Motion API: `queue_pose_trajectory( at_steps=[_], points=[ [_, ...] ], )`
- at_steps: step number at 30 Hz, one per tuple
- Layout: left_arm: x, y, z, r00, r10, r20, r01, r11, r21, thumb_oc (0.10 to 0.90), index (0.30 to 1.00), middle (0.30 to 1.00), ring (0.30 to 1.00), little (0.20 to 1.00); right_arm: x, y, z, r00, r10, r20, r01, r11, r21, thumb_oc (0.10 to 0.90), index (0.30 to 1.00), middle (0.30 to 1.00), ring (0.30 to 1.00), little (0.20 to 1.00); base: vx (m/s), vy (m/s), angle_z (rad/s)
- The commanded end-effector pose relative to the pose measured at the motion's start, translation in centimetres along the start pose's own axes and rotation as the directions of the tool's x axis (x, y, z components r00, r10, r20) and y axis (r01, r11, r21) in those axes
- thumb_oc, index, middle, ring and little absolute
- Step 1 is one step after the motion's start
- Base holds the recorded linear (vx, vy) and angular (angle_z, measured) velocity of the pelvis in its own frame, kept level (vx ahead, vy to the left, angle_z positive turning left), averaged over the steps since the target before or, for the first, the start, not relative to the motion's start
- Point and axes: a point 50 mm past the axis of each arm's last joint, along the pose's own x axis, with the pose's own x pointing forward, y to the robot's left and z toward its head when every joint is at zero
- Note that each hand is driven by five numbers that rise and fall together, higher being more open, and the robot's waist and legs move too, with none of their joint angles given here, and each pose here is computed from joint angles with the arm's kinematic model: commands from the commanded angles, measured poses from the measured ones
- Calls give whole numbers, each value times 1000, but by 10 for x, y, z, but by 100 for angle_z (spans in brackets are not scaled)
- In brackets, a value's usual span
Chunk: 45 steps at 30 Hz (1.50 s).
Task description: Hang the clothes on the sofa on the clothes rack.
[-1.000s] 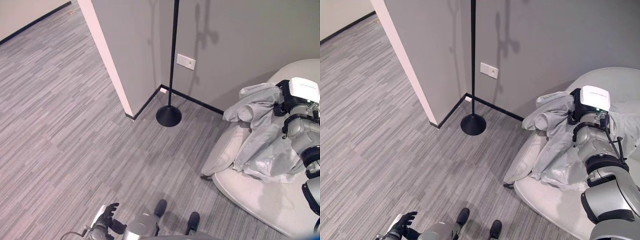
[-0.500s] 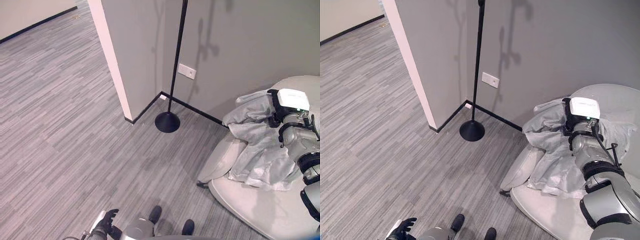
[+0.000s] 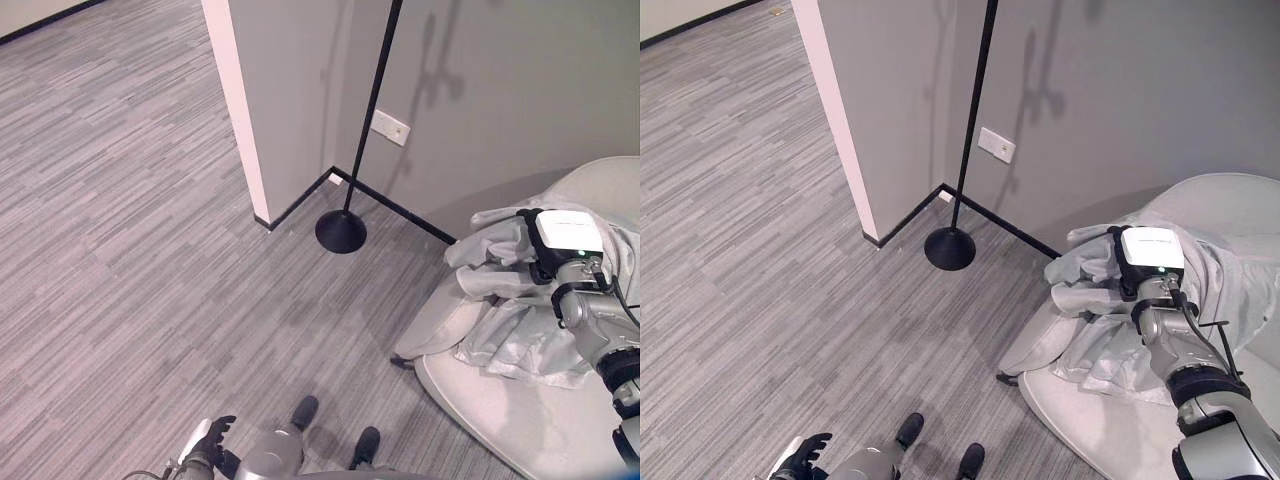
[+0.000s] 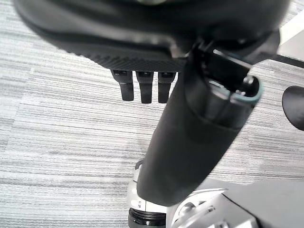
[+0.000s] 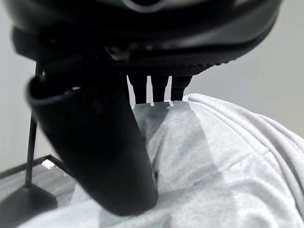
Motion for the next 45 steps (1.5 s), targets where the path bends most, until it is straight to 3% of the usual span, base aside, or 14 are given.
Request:
queue_pose_trajectory(
  at_steps=[1,8,13,22,23,24,25,26,28,29,30,31,40,45],
  points=[
    [5,13,9,998,47,37,-49,997,51,800,900,900,900,900,6,-54,-29,986,-163,29,165,972,-165,800,900,900,900,900,-4,-5,5],
    [7,18,16,997,56,57,-58,997,46,800,900,900,900,900,17,-61,-6,982,-105,158,134,973,-189,800,900,900,900,900,0,0,0],
    [8,22,19,996,54,69,-57,997,49,800,900,900,900,900,22,-58,12,961,48,274,44,947,-319,800,900,900,900,900,2,-2,1],
    [9,28,17,996,68,63,-72,996,59,800,900,900,900,900,22,-70,29,907,145,395,74,870,-488,800,900,900,900,900,25,-5,7],
    [9,30,17,995,74,66,-78,995,60,800,900,900,900,900,21,-69,24,906,174,387,64,845,-531,715,773,773,773,773,36,-5,9],
    [9,30,17,995,74,66,-78,995,60,800,900,900,900,900,21,-69,25,905,174,387,65,845,-531,675,712,712,712,712,39,-4,10],
    [9,32,18,994,80,73,-85,994,67,800,900,900,900,900,21,-68,17,909,207,361,50,808,-588,478,418,418,418,418,26,-3,6],
    [9,33,19,994,80,78,-85,994,70,800,900,900,900,900,20,-66,13,911,227,346,34,793,-608,400,300,300,300,300,37,-12,2],
    [9,34,19,993,80,81,-86,993,76,800,900,900,900,900,20,-65,8,915,241,324,19,776,-631,400,300,300,300,300,0,0,0],
    [9,33,19,994,79,81,-86,993,81,800,900,900,900,900,19,-59,-5,929,256,266,-24,762,-647,518,476,476,476,476,0,0,0],
    [9,34,19,994,80,80,-86,993,80,800,900,900,900,900,19,-60,-9,936,249,248,-31,761,-647,745,818,818,818,818,0,0,0],
    [9,34,19,994,82,78,-88,993,76,800,900,900,900,900,19,-61,-11,941,240,237,-32,763,-646,800,900,900,900,900,0,0,0],
    [7,31,12,994,105,44,-106,994,21,800,900,900,900,900,12,-79,-31,979,86,183,30,836,-548,800,900,900,900,900,2,-1,-2],
    [5,30,6,993,112,18,-112,994,-12,800,900,900,900,900,0,-81,-26,982,-31,189,94,939,-331,800,900,900,900,900,1,-6,-6]
  ],
)
